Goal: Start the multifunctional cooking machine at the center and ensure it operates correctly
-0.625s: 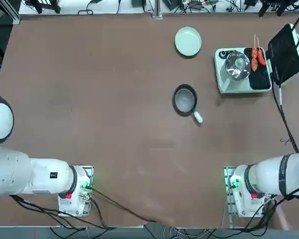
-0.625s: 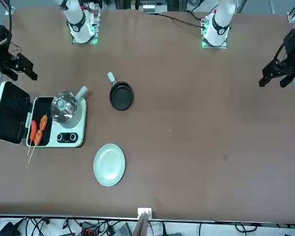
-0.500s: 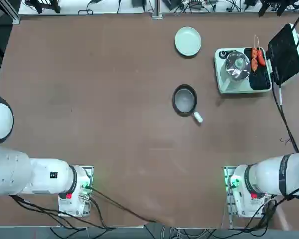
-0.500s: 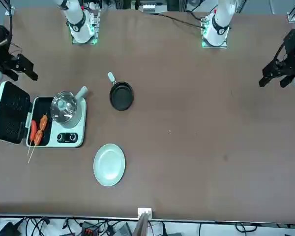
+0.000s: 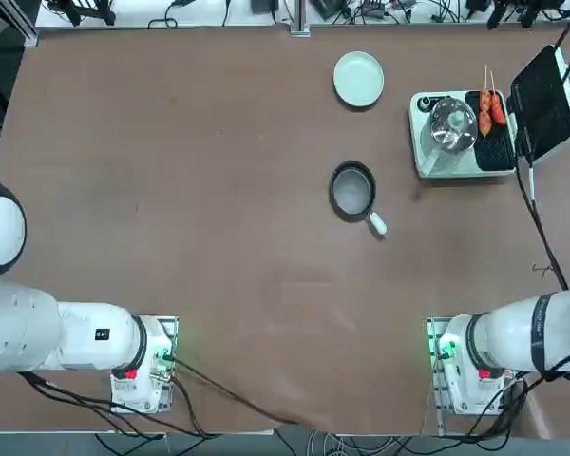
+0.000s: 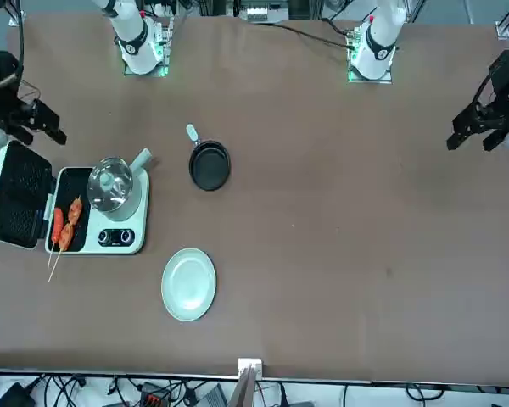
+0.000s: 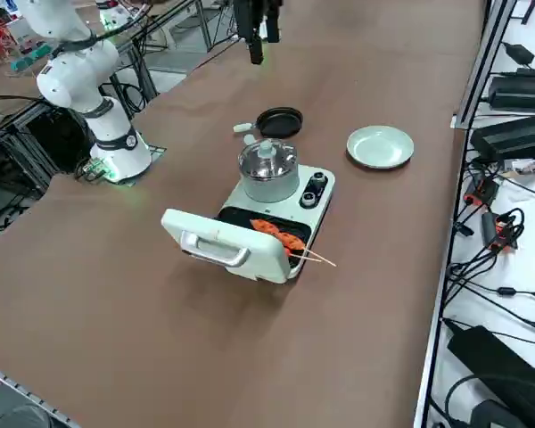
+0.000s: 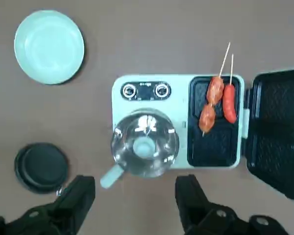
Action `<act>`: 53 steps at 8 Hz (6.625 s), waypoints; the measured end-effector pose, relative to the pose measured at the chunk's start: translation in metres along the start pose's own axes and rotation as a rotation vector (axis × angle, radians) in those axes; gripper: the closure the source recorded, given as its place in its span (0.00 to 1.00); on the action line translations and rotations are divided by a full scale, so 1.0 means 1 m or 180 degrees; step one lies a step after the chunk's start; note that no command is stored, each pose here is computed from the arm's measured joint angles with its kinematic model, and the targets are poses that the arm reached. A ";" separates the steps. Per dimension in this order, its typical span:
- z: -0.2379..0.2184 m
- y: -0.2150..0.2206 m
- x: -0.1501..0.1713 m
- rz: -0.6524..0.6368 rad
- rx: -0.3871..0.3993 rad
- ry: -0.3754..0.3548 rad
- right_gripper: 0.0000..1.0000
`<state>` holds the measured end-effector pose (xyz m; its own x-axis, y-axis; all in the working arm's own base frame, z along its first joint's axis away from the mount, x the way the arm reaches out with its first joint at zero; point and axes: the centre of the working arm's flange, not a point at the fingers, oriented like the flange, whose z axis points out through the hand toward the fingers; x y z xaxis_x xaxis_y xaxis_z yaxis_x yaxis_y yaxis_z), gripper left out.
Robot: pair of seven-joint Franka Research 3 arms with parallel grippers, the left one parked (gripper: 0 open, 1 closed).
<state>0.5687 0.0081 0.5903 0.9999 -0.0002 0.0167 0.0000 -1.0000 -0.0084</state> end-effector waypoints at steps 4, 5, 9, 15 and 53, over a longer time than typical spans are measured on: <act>0.164 0.005 0.084 0.0199 -0.0080 0.0035 0.00; 0.205 0.004 0.098 0.0310 -0.0094 0.0078 0.00; 0.295 -0.027 0.120 0.0803 -0.0089 0.0088 0.04; 0.316 -0.049 0.111 0.1432 -0.0060 -0.0063 0.18; 0.342 -0.057 0.095 -0.2181 -0.0092 -0.0395 0.58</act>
<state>0.6695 0.0678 0.2506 0.7693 0.6301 -0.1056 0.6328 -0.7742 -0.0099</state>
